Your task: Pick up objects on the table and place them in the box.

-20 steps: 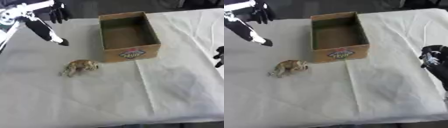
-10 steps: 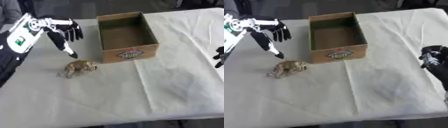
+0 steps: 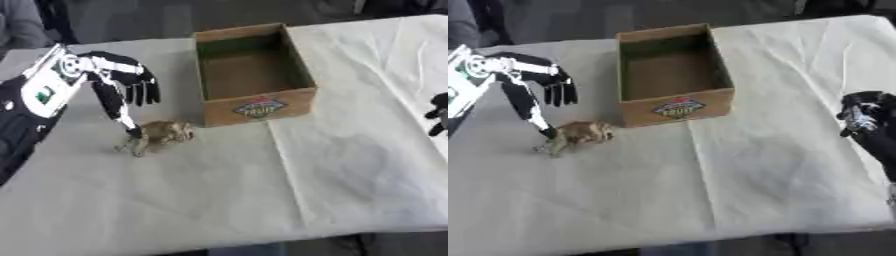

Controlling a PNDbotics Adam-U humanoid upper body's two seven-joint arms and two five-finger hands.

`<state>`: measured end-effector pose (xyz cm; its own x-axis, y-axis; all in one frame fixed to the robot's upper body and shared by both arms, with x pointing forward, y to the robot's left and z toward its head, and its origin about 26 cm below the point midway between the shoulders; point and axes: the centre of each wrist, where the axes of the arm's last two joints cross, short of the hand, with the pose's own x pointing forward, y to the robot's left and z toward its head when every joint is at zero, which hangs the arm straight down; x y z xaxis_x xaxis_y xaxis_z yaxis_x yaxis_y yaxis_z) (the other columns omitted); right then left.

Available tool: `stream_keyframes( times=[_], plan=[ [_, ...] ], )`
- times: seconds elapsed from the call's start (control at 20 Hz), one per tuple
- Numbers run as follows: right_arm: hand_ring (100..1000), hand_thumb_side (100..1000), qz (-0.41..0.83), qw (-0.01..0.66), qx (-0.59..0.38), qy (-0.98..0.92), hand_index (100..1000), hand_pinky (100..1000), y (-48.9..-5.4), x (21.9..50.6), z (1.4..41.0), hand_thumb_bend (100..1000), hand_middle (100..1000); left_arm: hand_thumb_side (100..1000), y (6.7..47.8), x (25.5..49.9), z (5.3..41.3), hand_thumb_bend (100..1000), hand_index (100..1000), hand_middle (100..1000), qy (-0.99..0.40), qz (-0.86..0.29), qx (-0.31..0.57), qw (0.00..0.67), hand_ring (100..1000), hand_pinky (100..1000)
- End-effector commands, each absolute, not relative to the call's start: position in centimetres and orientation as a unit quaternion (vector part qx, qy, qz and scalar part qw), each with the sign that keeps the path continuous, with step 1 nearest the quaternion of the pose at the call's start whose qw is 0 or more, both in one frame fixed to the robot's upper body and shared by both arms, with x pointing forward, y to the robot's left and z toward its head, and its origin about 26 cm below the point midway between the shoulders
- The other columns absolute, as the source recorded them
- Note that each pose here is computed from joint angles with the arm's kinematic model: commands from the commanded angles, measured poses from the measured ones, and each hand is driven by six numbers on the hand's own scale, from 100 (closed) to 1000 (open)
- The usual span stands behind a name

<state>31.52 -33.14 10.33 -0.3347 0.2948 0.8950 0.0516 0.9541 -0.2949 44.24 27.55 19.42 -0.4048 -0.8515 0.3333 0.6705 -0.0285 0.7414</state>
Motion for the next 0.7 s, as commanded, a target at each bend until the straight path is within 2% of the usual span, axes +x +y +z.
stream_keyframes(
  times=[0.05, 0.7],
  plan=[
    [559, 369, 0.118, 0.556, -0.117, -0.815, 629, 377, -33.6, 31.6, 11.3, 100, 590, 100, 28.1, 44.2, 20.3, 690, 715, 597, -0.447, -0.711, 0.118, 0.531, 606, 602],
    [559, 369, 0.117, 0.554, -0.116, -0.816, 629, 377, -33.5, 31.7, 11.4, 100, 590, 100, 26.5, 44.4, 18.9, 653, 719, 623, -0.455, -0.721, 0.135, 0.505, 636, 627]
  ],
)
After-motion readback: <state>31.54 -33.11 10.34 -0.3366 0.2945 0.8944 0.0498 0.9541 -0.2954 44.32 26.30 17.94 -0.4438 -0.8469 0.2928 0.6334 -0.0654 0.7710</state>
